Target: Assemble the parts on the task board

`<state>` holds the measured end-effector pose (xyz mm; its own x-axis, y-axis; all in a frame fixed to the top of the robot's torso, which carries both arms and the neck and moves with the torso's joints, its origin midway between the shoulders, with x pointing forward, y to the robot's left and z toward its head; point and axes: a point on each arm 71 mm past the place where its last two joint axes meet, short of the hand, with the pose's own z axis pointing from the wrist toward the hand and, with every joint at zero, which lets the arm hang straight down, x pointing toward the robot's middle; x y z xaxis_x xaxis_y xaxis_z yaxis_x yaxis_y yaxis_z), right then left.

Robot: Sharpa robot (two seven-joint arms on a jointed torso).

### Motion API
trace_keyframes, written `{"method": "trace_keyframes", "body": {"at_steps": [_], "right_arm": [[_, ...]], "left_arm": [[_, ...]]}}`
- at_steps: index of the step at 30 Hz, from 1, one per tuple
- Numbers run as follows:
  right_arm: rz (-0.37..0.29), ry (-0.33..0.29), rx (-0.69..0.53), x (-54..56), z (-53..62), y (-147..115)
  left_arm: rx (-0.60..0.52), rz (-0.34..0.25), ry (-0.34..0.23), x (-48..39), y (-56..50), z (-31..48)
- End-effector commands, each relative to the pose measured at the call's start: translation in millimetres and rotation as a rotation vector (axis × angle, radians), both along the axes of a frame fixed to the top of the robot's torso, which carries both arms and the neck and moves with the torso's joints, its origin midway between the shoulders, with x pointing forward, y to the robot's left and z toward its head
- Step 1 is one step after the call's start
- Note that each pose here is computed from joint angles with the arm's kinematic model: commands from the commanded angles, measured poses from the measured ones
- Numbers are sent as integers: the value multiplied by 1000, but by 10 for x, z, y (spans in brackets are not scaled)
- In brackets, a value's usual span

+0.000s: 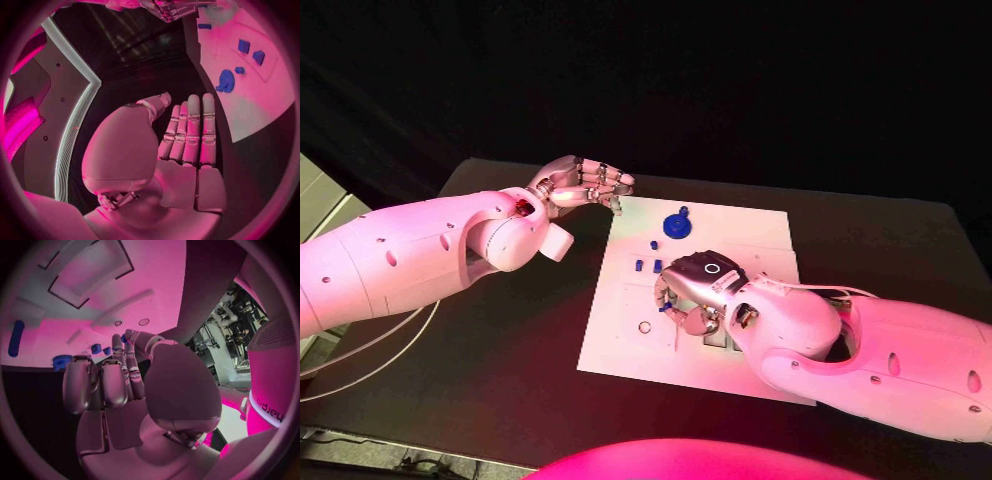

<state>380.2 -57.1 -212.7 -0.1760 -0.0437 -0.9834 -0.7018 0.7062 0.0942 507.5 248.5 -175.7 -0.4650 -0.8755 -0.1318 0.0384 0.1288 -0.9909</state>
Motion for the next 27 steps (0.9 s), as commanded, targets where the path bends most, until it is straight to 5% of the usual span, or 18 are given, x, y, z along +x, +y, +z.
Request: {"method": "trace_keyframes", "body": {"at_steps": [1, 11, 27], "right_arm": [[-16, -1, -123, -1, -19, 24], [-40, -62, -78, -13, 86, 99], [-46, -39, -153, 13, 27, 118]], "left_arm": [[-8, -5, -6, -4, -23, 12], [-7, -4, -6, -6, -22, 13], [-6, -5, -6, -8, -24, 14]]}}
